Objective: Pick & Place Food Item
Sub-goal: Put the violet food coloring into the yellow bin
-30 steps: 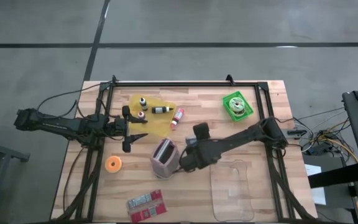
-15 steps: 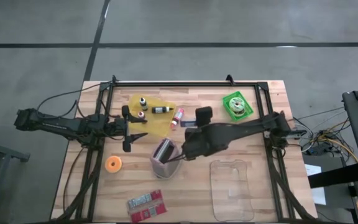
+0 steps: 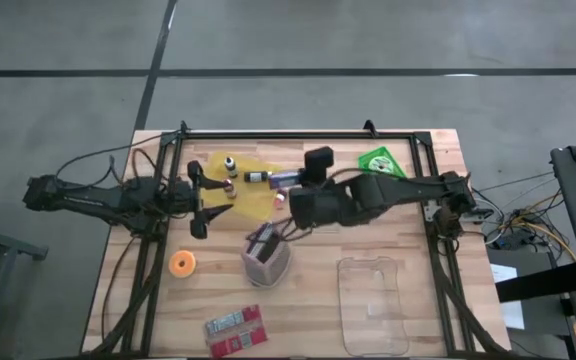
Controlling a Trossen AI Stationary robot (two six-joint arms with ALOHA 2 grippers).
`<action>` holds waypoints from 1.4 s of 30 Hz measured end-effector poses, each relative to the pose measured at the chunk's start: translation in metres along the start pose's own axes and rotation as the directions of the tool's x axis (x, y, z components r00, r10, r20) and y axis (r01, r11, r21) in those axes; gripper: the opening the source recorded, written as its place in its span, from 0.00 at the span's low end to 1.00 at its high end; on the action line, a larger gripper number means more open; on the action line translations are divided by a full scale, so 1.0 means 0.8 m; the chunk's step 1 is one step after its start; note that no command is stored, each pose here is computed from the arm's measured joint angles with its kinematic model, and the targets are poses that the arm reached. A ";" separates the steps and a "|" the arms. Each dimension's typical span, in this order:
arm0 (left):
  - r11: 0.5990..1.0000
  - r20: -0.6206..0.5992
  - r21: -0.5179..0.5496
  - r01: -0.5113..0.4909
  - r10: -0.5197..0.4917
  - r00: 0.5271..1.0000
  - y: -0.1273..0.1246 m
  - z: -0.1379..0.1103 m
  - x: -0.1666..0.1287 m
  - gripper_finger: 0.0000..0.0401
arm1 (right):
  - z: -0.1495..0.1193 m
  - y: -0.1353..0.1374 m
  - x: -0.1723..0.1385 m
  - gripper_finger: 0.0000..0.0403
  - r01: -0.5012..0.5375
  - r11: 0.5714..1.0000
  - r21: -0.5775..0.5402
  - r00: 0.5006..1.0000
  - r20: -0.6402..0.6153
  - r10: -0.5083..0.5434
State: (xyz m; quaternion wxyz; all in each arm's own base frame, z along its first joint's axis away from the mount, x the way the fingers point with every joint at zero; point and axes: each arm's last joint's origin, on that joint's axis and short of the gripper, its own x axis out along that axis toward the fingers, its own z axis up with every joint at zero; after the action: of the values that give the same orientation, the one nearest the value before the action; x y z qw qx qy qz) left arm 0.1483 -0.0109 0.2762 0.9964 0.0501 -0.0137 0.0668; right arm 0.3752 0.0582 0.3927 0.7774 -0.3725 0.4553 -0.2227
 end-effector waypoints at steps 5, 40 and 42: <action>0.999 0.121 0.047 0.003 -0.008 0.993 0.001 0.018 0.002 0.65 | 0.016 -0.018 0.007 0.27 -0.025 0.999 0.027 0.992 0.123 0.021; 0.995 -0.067 0.088 -0.036 0.042 0.997 0.009 0.050 0.086 0.65 | 0.007 -0.020 0.046 0.27 -0.142 0.989 0.038 0.985 0.109 0.137; 0.995 -0.090 0.092 -0.033 0.041 0.995 0.009 0.049 0.090 0.65 | 0.007 -0.019 0.047 0.27 -0.144 0.989 0.035 0.985 0.106 0.139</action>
State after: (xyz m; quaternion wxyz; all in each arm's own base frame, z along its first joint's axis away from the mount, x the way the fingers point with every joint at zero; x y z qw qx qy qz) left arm 0.2181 0.0014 0.3180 0.9913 0.0917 0.0339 0.0881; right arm 0.3983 0.0248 0.3858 0.8215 -0.3337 0.4349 -0.1570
